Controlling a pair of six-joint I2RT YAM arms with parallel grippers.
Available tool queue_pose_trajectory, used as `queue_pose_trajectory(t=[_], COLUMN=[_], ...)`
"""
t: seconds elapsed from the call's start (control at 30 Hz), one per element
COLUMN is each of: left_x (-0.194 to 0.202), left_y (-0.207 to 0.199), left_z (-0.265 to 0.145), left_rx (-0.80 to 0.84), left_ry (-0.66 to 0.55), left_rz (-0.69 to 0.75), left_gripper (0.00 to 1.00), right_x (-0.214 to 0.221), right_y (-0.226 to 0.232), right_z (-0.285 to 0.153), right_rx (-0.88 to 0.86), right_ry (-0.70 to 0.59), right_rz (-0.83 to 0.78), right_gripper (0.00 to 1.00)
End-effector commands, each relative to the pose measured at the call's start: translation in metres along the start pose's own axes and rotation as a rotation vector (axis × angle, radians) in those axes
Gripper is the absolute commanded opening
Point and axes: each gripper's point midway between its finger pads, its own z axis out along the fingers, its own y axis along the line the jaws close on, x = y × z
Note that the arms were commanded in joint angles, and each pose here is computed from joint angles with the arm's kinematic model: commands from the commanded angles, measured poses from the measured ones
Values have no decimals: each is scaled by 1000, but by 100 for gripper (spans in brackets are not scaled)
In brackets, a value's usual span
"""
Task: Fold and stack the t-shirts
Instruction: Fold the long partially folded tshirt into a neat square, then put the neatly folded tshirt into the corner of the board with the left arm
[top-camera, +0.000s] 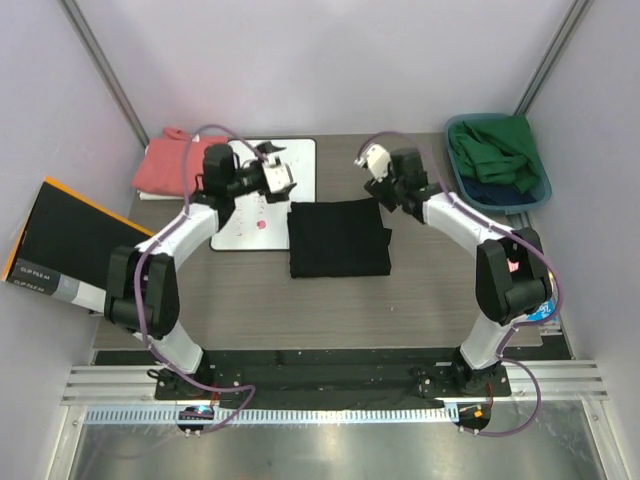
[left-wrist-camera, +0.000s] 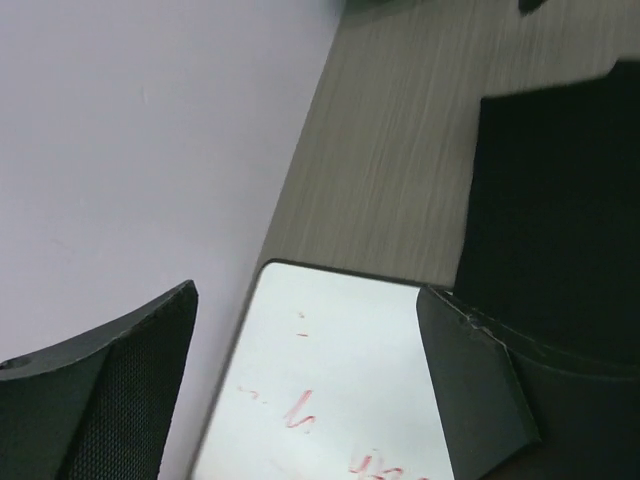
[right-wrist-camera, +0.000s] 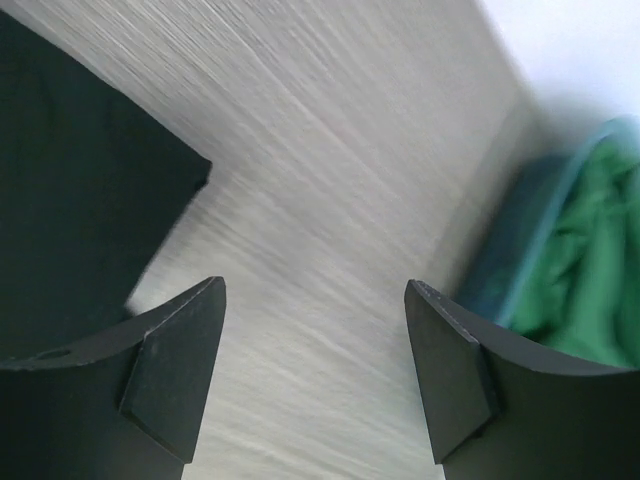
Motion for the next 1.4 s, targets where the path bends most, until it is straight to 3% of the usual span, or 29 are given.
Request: queue_pose_trajectory(t=[0.0,0.03,0.23,0.33,0.47,0.57,0.77,1.37], left_x=[-21,-20,-2,13,32,39,52,51], left_y=[-71,-77,-125,-147,-156,-169,-170,-202], left_z=[-27,-28,-22,-19,-18,-21,-13,16], left_rx=[259,259,314,277,168,127,52,137], left_ry=[156,170,249,267,273,305,293,334], left_rz=[-790,-865,-1335,-1453,-1492,-1619,-1690,-1713], left_gripper=[96,100,100,100,100,100,100,100], right_x=[22,20,17,14,20,23,28,55], right_y=[57,69,84,84,85,86,88,107], right_z=[-23,-27,-33,-31,-29,-29,-32,-21], right_rx=[-417,-481,-669,-725,-734,-735,-721,-711], right_ry=[108,100,83,71,83,87,88,157], right_rz=[325,365,576,662,673,672,670,672], right_gripper=[77,78,79,79,79,79,79,79])
